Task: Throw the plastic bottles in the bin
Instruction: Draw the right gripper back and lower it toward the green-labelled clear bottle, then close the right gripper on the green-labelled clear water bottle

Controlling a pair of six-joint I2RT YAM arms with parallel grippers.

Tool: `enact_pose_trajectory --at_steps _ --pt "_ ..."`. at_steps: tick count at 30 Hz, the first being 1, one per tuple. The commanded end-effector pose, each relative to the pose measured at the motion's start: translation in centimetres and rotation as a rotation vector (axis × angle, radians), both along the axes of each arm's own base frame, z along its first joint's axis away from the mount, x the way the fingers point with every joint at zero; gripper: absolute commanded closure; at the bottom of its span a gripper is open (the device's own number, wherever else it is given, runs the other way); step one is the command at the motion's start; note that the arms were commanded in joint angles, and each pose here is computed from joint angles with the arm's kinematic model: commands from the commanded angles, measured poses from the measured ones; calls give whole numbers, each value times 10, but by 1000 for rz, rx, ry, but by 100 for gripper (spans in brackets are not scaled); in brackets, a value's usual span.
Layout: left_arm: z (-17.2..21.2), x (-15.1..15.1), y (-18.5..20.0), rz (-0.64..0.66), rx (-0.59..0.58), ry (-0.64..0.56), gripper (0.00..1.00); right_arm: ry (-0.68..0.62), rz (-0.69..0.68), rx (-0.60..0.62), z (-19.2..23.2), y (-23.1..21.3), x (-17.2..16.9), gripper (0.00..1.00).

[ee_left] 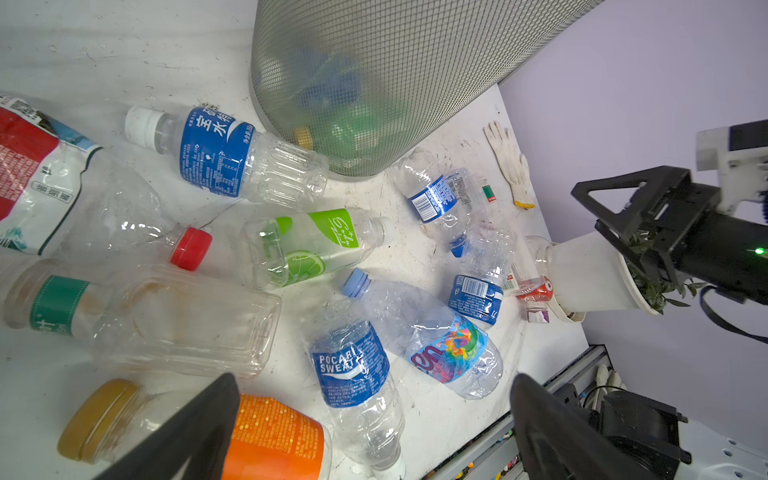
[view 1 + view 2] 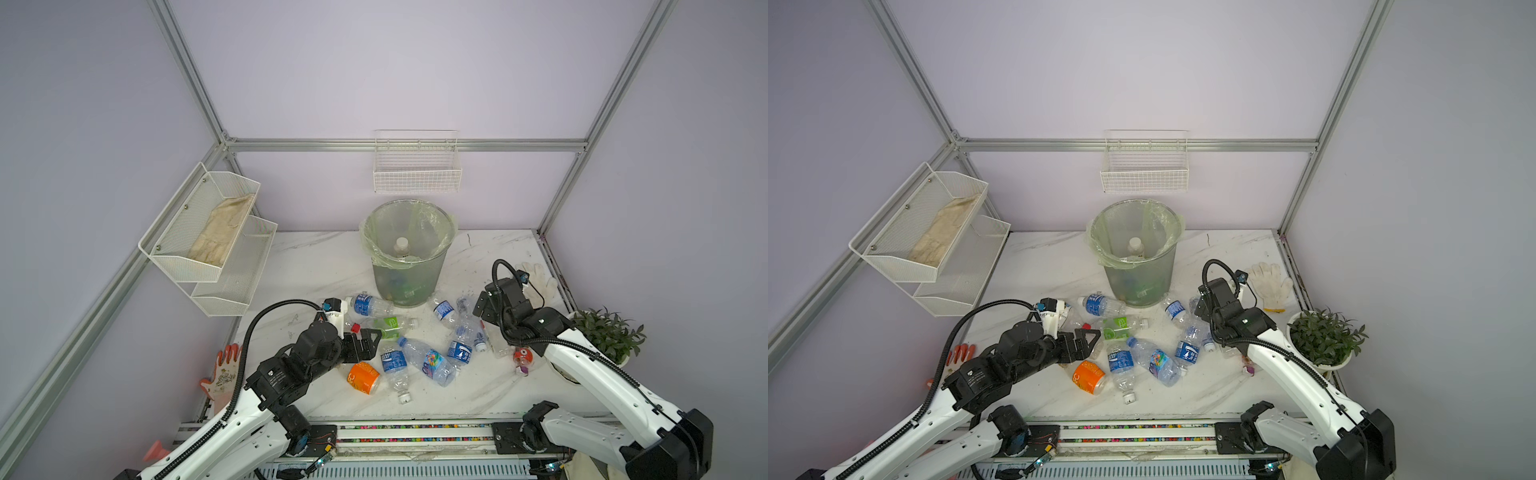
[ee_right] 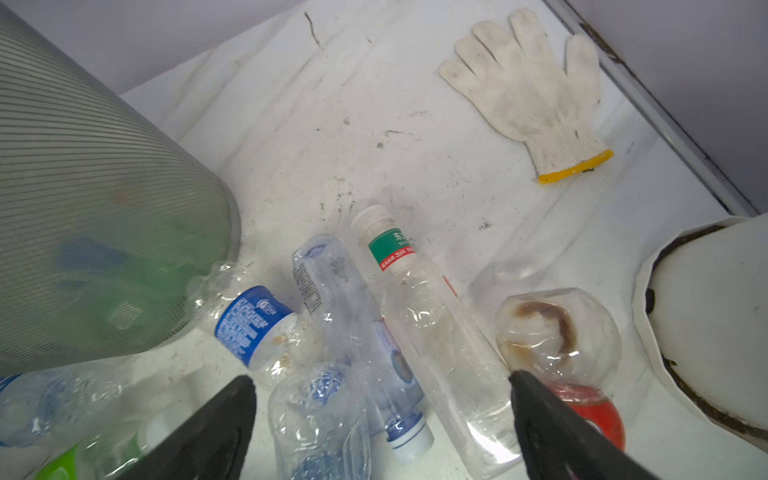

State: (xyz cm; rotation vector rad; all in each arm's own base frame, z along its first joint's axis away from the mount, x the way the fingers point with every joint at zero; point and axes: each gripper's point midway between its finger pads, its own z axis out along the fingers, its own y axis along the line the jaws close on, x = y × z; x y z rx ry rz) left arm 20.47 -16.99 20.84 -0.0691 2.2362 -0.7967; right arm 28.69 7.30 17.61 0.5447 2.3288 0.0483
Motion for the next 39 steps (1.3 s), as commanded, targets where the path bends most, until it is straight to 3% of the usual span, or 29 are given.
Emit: enact_pose_trajectory --at_steps 1,11,39 --pt "-13 -3 -1 -8 -8 10 0 44 5 32 -14 2 3 3" --pt "-13 -2 -1 -17 14 -3 0 168 -55 -9 -57 -16 8 3" --pt "-17 2 -5 -18 14 8 0 322 -57 -60 -132 -18 13 3"
